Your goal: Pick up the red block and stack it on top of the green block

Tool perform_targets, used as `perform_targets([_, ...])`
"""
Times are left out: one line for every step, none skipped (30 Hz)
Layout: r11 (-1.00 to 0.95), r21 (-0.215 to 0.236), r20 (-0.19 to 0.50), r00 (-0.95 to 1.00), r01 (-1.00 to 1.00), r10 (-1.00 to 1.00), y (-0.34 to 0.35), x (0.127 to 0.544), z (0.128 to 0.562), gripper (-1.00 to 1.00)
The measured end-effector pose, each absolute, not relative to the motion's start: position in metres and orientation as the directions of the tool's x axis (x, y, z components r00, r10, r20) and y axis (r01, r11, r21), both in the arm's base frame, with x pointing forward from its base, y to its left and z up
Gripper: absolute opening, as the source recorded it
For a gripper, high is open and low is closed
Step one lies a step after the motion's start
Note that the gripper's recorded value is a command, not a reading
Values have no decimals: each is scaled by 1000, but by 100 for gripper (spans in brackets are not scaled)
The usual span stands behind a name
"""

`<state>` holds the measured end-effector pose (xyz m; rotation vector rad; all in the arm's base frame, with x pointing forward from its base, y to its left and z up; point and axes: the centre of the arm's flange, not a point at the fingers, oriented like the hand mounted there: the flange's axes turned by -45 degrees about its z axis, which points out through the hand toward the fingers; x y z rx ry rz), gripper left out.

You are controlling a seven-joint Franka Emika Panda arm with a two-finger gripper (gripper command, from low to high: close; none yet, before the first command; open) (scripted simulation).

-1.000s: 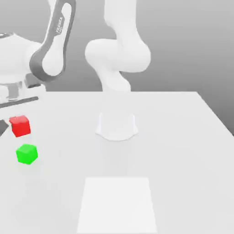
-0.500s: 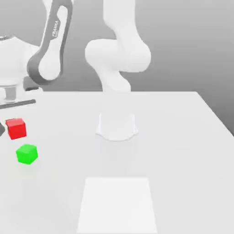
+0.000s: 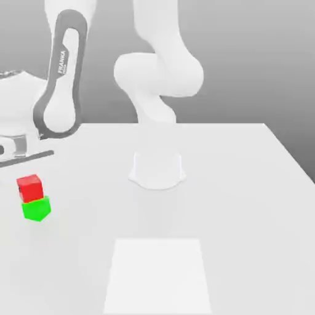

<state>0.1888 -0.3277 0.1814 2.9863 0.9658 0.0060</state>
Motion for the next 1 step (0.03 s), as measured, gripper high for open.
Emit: perform_targets([-811, 4, 3, 811, 586, 586, -328, 189, 181, 100])
